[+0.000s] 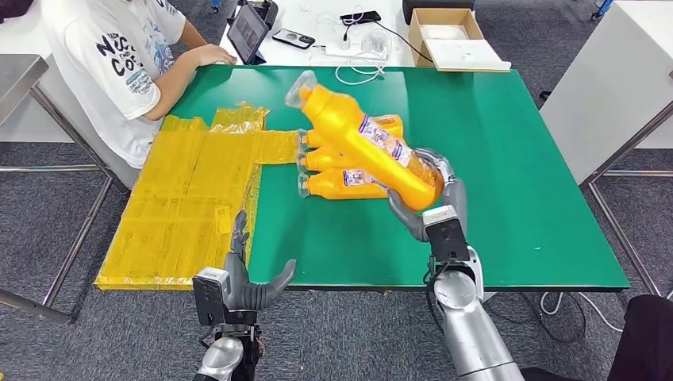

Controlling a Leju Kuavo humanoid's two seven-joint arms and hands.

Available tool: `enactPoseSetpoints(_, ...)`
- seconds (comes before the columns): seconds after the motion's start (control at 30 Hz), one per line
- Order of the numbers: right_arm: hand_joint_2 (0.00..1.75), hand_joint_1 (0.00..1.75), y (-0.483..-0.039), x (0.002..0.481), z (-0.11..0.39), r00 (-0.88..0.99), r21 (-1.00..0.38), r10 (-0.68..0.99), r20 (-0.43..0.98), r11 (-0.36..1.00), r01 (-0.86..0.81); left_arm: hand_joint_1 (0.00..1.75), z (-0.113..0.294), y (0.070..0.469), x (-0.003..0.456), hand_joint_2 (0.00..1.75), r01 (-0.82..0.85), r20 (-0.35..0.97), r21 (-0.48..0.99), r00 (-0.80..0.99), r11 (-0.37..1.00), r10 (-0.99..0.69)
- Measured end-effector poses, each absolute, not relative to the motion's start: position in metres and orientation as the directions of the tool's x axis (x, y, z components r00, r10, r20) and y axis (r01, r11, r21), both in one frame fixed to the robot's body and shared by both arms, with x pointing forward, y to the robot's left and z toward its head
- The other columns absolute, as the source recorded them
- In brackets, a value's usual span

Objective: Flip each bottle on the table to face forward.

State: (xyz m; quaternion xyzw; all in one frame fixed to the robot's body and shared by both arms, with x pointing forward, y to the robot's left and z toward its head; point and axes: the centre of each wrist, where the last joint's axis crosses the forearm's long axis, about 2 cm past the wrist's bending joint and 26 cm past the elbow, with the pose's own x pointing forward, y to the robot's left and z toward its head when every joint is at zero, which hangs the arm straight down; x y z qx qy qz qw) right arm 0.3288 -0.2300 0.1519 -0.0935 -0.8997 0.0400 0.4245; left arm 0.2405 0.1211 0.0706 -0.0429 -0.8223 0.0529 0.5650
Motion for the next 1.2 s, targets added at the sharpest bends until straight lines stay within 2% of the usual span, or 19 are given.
enactPoseSetpoints(0.13, 1.75, 1.75, -0.233, 0.323, 0.159, -0.65, -0.147, 0.261, 0.713, 0.963, 0.225, 0.0, 0.071, 0.121, 0.24, 1.75, 0.004, 0.925, -0.146, -0.354, 0.989, 0.138)
enactPoseSetpoints(0.33, 1.75, 1.75, -0.234, 0.319, 0.162, -0.658, -0.141, 0.284, 0.698, 0.955, 0.263, 0.0, 0.071, 0.121, 0.24, 1.75, 0.007, 0.926, -0.162, -0.345, 0.987, 0.154)
enactPoseSetpoints(0.4, 1.75, 1.75, -0.234, 0.318, 0.162, -0.657, -0.145, 0.295, 0.694, 0.951, 0.273, 0.0, 0.071, 0.12, 0.24, 1.75, 0.034, 0.926, -0.206, -0.315, 0.978, 0.206)
enactPoseSetpoints(0.47, 1.75, 1.75, -0.234, 0.316, 0.16, -0.654, -0.158, 0.304, 0.693, 0.949, 0.274, 0.0, 0.072, 0.118, 0.24, 1.75, 0.102, 0.913, -0.31, -0.247, 0.945, 0.326)
enactPoseSetpoints(0.57, 1.75, 1.75, -0.231, 0.31, 0.152, -0.653, -0.189, 0.303, 0.694, 0.952, 0.24, 0.0, 0.077, 0.114, 0.242, 1.75, 0.237, 0.838, -0.489, -0.138, 0.839, 0.528)
enactPoseSetpoints(0.67, 1.75, 1.75, -0.218, 0.299, 0.138, -0.659, -0.226, 0.296, 0.691, 0.955, 0.192, 0.0, 0.088, 0.111, 0.246, 1.75, 0.337, 0.769, -0.576, -0.085, 0.744, 0.634)
enactPoseSetpoints(0.93, 1.75, 1.75, -0.16, 0.266, 0.104, -0.634, -0.285, 0.278, 0.722, 0.954, 0.093, 0.0, 0.114, 0.107, 0.261, 1.75, 0.445, 0.689, -0.625, -0.07, 0.641, 0.721)
enactPoseSetpoints(1.2, 1.75, 1.75, -0.134, 0.253, 0.085, -0.591, -0.292, 0.244, 0.769, 0.956, 0.014, 0.0, 0.116, 0.106, 0.262, 1.75, 0.457, 0.652, -0.661, -0.043, 0.595, 0.757)
